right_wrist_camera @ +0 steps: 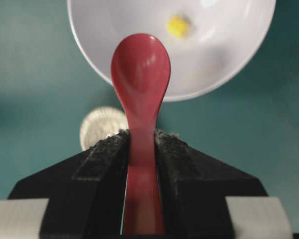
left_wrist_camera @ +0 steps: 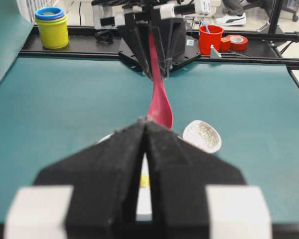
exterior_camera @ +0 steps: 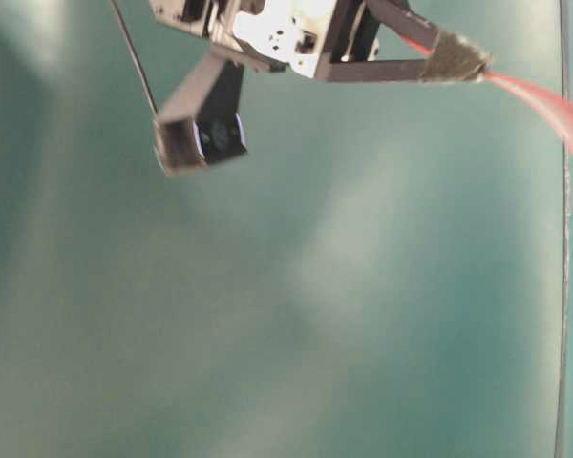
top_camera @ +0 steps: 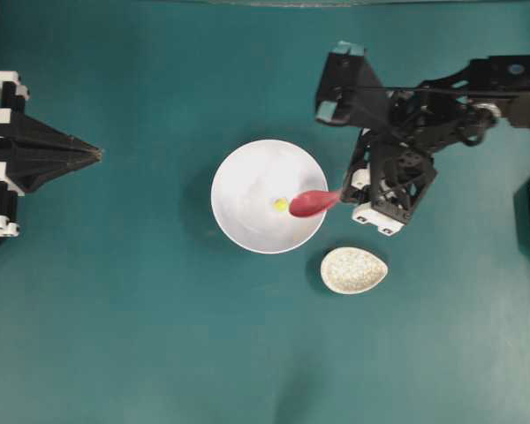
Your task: Scoop the yellow hexagonal prism block from the bowl with a spoon using the right arm.
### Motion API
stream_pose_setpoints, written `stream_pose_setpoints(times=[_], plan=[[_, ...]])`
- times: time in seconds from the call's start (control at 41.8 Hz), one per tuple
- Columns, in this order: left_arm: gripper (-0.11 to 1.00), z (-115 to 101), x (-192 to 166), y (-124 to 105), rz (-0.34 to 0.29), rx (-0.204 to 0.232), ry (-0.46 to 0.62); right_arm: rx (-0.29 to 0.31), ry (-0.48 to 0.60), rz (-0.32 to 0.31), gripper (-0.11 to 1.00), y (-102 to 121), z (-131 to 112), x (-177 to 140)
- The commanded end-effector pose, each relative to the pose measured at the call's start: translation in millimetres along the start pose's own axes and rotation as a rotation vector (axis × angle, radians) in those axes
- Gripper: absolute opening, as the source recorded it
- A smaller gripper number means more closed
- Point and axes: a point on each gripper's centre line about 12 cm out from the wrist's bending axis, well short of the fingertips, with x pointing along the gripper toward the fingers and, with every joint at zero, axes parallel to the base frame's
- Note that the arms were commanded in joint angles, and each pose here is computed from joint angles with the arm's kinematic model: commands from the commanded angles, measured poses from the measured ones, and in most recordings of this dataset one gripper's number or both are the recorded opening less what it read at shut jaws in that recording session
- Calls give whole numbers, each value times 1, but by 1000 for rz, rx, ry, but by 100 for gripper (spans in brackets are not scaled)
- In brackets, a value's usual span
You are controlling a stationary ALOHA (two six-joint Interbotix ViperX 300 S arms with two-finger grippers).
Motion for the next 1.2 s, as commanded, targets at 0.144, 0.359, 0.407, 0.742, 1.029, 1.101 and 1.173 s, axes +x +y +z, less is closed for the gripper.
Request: stream_pose_setpoints(times=[0.144,0.359,0.407,0.742,1.029,1.101,1.173], plan=[[0,10,2,0,-2,5,-28,-6,119,-55,22,3,22,-6],[0,10,2,0,-2,5,-28,-21,184,-85,22,5,41,-3],[0,10,2,0,-2,6,-26,-23,199,-92,22,5,43,-2],[0,10,2,0,-2,6,-26,-25,259,-108,22,1,51,16],[0,10,2,0,-2,6,-28,-38,239,-121,22,-2,55,27],[0,10,2,0,-2,6,-26,-41,229,-126,22,-3,57,29],[0,10,2,0,-2,5,-28,-40,230,-127,22,-4,57,31]])
